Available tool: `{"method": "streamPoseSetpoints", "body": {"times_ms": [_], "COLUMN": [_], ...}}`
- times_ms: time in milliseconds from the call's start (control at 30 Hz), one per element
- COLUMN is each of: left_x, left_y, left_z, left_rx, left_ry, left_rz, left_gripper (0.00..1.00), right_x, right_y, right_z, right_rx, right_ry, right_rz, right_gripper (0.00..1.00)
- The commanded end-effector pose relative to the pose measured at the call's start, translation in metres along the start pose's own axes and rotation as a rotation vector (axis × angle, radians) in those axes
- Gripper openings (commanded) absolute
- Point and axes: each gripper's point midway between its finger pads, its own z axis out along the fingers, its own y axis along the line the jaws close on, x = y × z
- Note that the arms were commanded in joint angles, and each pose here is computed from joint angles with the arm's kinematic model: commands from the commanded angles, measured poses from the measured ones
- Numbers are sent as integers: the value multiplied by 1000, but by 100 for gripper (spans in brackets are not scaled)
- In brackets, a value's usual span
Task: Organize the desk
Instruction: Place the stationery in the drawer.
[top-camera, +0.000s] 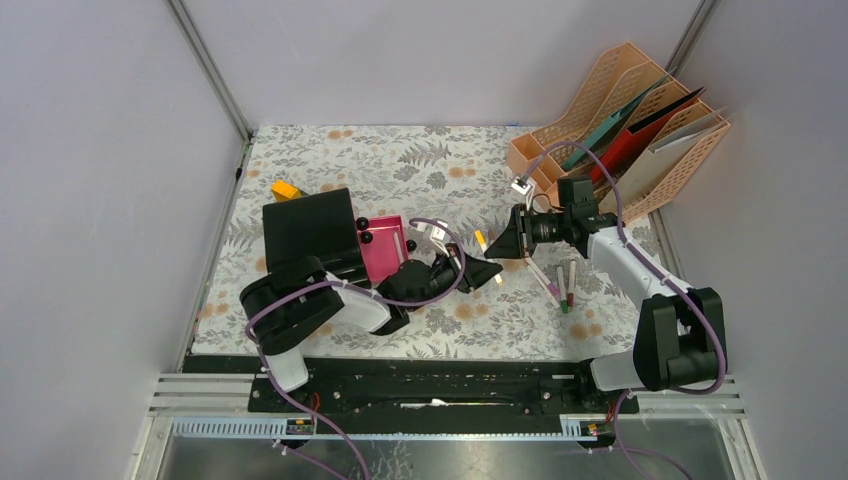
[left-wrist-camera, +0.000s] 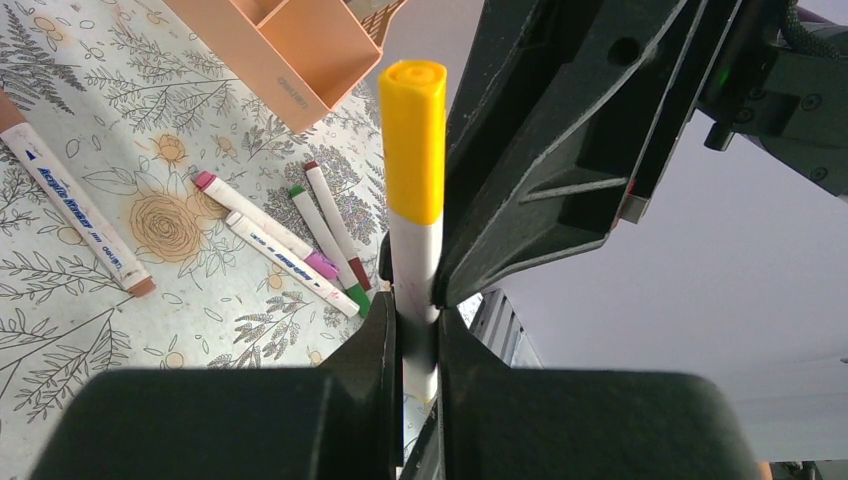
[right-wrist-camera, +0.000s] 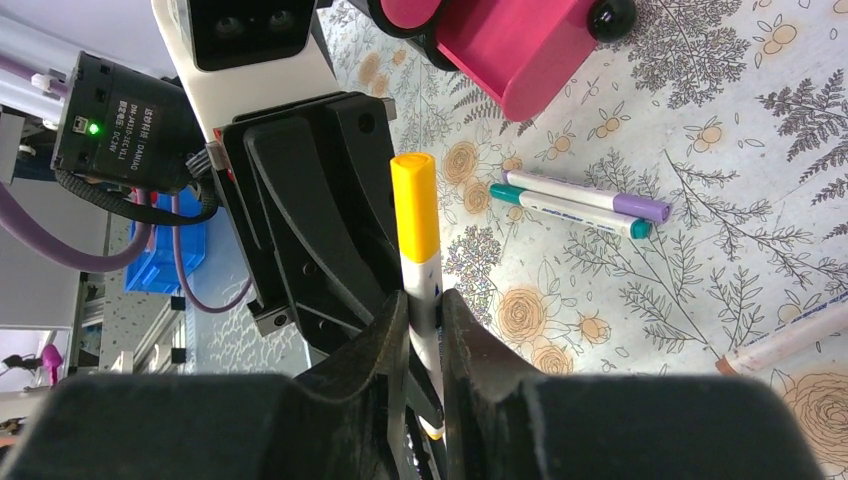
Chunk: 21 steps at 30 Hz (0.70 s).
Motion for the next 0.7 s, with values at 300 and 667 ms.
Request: {"method": "streamPoseSetpoints", "body": {"times_ms": [300,667], "left_x": [-18,-46], "left_y": [15,64], "left_z": [-25,-69], "left_rx": [-155,-583], "left_ry": [-11,85], "left_rz": [186,466], "left_gripper": [0,0], "right_x": [1,8], "right_y": [17,12], "right_z": [-12,-22], "right_rx": [-12,57], "right_ry": [31,92], "right_rz": [-202,-314], "right_gripper": [61,76]}}
